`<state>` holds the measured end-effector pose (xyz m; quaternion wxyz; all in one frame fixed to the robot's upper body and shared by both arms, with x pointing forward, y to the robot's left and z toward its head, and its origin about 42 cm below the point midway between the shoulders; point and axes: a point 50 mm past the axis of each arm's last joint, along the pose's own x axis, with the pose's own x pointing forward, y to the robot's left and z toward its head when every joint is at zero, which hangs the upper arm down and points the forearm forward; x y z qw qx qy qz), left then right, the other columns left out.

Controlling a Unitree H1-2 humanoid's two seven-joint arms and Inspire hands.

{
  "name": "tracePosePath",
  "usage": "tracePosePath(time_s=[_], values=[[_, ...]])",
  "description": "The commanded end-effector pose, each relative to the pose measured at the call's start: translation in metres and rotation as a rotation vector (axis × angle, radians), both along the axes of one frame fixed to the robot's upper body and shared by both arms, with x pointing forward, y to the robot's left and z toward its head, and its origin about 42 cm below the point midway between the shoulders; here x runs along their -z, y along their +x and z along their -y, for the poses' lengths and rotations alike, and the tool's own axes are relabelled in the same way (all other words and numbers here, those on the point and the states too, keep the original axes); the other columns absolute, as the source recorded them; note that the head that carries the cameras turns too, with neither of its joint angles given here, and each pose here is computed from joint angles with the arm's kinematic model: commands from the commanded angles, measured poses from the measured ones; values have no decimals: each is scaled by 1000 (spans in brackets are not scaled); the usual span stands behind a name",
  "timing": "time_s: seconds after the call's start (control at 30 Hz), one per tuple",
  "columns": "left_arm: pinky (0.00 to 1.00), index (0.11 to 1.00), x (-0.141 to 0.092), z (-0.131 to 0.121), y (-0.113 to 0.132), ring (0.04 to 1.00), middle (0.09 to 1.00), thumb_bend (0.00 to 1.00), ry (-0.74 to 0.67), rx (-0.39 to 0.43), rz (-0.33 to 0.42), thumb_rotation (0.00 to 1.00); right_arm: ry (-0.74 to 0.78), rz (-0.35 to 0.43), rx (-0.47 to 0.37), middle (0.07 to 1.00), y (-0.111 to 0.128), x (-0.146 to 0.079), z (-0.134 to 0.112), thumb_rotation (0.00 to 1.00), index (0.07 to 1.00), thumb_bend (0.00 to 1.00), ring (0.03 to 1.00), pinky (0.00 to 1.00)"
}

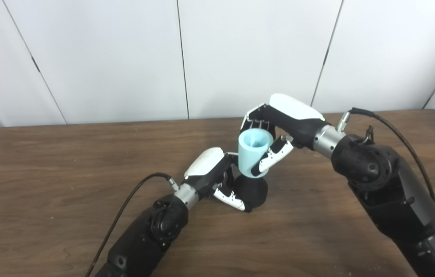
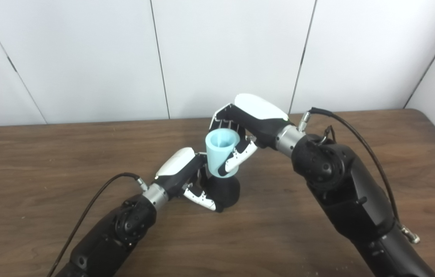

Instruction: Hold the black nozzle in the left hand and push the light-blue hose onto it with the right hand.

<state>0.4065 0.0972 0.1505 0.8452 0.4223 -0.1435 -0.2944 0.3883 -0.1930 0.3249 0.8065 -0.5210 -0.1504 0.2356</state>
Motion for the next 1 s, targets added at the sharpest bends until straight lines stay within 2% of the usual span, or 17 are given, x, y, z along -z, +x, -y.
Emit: tracePosePath(time_s=[0.0,0.23,0.43,0.7,0.83,0.87,0.9,0.93,0.97], values=[[382,500,46,-18,-14,444,472,525,155,-32,-161,0,-22,60,-29,468,2,-17,-4,0,524,516,388,345],[375,509,46,-17,-15,433,457,524,155,-34,-162,0,-33,71,-40,458,-2,-23,-3,0,529,516,387,330],[373,503,47,-18,-14,435,467,524,152,-39,-165,0,-44,30,-27,476,-3,-8,5,0,526,516,383,332],[390,496,48,-24,-13,450,478,525,157,-49,-164,0,-7,-7,33,482,-11,19,18,0,514,518,410,365],[384,495,49,-24,-13,451,479,525,156,-46,-158,0,50,17,47,500,-18,23,23,0,515,518,413,356],[382,495,49,-24,-13,451,479,525,153,-44,-157,0,66,51,45,505,-24,23,24,0,516,518,414,353],[385,495,49,-25,-13,450,479,525,150,-43,-156,0,81,79,42,496,-29,23,25,0,509,524,472,373],[386,495,49,-25,-13,450,479,525,149,-43,-155,0,89,97,40,577,-33,23,25,5,582,703,525,405],[386,495,49,-25,-13,450,479,525,147,-42,-154,0,96,115,38,618,-36,22,26,8,619,795,552,421]])
